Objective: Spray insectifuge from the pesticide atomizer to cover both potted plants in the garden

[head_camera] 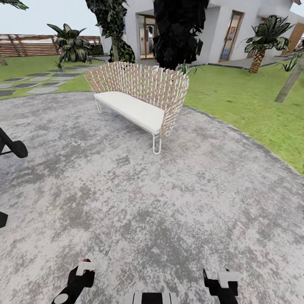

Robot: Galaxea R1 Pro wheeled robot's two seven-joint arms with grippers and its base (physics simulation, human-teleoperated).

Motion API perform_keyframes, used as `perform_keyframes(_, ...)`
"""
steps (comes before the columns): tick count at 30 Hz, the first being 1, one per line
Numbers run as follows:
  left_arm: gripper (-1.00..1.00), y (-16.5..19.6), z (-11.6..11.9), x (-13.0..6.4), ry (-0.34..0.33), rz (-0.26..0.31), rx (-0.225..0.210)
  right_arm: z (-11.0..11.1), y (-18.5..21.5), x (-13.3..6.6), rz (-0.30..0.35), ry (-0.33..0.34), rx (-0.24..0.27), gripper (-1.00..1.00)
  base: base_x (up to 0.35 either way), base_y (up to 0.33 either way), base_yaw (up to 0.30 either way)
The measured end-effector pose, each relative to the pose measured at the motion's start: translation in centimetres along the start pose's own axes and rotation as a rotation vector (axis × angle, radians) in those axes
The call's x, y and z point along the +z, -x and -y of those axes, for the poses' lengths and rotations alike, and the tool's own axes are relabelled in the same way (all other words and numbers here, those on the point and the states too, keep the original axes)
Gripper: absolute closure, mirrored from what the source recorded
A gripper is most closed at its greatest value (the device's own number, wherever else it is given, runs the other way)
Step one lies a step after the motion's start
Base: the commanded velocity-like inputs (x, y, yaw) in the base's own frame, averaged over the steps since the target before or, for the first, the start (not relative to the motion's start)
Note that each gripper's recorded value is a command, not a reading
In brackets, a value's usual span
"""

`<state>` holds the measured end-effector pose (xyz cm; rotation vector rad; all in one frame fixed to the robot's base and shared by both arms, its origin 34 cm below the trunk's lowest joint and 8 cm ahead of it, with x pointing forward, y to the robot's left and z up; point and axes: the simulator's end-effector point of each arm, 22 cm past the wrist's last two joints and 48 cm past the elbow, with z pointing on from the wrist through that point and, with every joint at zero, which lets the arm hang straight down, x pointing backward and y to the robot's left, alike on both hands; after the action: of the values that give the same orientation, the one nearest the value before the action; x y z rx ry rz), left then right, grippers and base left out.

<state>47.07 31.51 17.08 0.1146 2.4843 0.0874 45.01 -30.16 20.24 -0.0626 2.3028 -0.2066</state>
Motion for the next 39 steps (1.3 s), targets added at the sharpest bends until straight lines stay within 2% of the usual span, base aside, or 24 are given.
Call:
perform_keyframes(2,1.0,-0.3,0.0,-0.4,0.002,-0.002,-0.004,0.0,0.0,-0.2,0.001,0.001,0.001,-1.0,0.0,0.0,-0.129)
perform_keyframes(7,1.0,-1.1,-1.0,-1.3,0.032,-0.008,-0.077,0.1,0.7,-0.4,0.015,-0.003,0.005,-1.0,0.0,0.0,-0.126)
perform_keyframes(9,1.0,-1.8,-2.0,-1.8,0.049,-0.018,-0.091,0.2,1.2,-0.5,0.025,-0.005,0.007,-1.0,0.0,0.0,-0.122)
perform_keyframes(10,1.0,-2.5,-3.1,-2.2,0.063,-0.025,-0.093,0.2,1.4,-0.5,0.03,-0.006,0.008,-1.0,0.0,0.0,-0.073)
perform_keyframes(12,1.0,-2.5,-3.7,-2.5,0.069,-0.022,-0.091,0.3,1.9,-0.6,0.038,-0.008,0.011,-1.0,0.0,0.0,-0.039)
perform_keyframes(21,1.0,-3.2,-3.4,-3.8,0.065,-0.015,-0.094,0.4,3.6,-0.8,0.073,-0.011,0.017,-1.0,0.0,0.0,-0.005)
perform_keyframes(32,1.0,-1.4,-3.2,-4.4,0.06,0.026,-0.097,0.7,5.7,-1.2,0.114,-0.011,0.015,-1.0,0.0,0.0,0.0)
perform_keyframes(39,1.0,-0.2,-3.3,-5.4,0.057,0.025,-0.098,0.8,6.3,-2.0,0.097,-0.009,0.014,-1.0,0.0,0.0,0.0)
